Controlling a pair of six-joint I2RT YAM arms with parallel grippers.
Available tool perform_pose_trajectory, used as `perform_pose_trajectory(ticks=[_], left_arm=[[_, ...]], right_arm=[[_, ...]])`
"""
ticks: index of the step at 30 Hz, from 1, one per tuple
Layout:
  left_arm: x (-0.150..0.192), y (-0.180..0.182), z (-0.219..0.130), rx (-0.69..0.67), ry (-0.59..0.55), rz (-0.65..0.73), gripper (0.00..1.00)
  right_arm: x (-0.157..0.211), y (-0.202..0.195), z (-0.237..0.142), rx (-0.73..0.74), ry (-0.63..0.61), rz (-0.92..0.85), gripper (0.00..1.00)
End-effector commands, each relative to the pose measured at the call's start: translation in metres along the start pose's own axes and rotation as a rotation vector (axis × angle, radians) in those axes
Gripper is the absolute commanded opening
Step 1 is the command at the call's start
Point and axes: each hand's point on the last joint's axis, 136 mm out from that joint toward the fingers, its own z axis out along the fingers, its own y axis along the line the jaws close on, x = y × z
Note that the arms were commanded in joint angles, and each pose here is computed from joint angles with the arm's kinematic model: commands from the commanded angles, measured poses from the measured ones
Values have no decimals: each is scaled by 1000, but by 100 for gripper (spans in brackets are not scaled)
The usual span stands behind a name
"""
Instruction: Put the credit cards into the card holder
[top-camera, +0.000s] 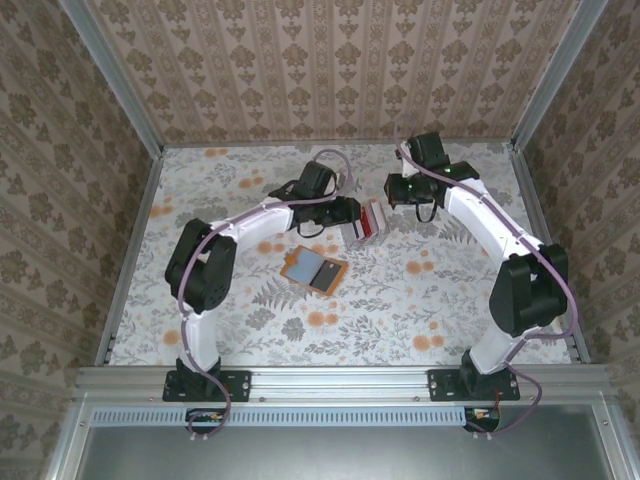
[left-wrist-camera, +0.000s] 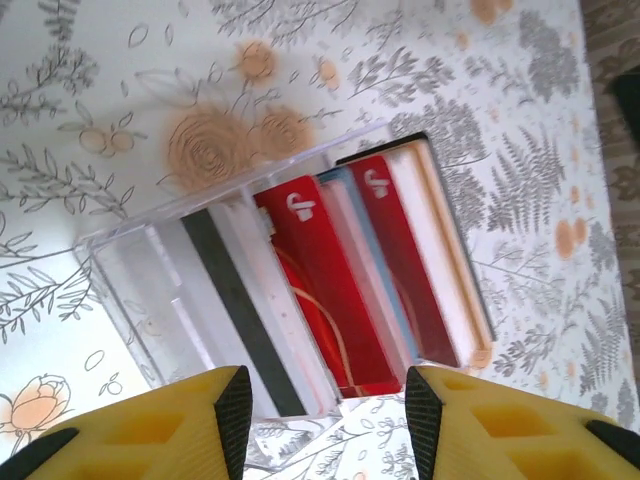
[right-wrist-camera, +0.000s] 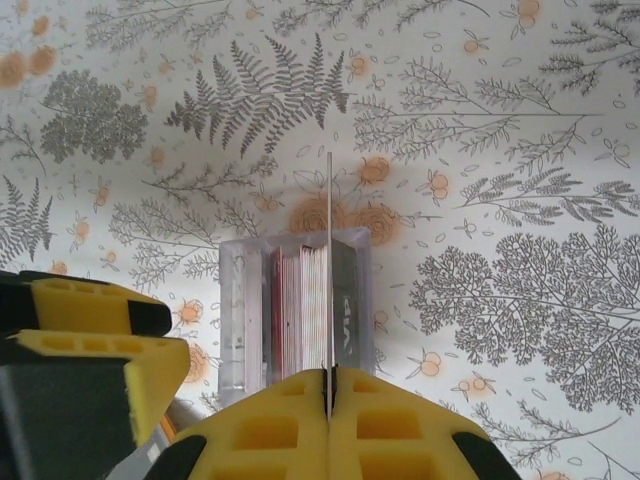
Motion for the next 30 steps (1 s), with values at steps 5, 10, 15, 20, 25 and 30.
perform_pose_trajectory(ticks=[5, 10, 15, 20, 25, 30], left_arm=[[-41, -78, -67, 455, -242, -1, 51], [-42, -78, -74, 476, -246, -27, 53], [-42, -67, -74, 494, -259, -86, 52], [-46, -75, -78, 568, -271, -101, 47], [-49, -80, -85, 583, -289, -75, 38], [-49, -79, -90, 558, -297, -50, 8]], right_arm=[[-13, 73, -24, -566, -168, 192, 0], [-17, 78, -24, -656, -193, 258, 0], [-18, 84, -27, -720, -184, 276, 0], [-12, 87, -18, -755, -135, 306, 0], [1, 87, -6, -773, -78, 335, 0], [3, 86, -2, -776, -64, 344, 3]])
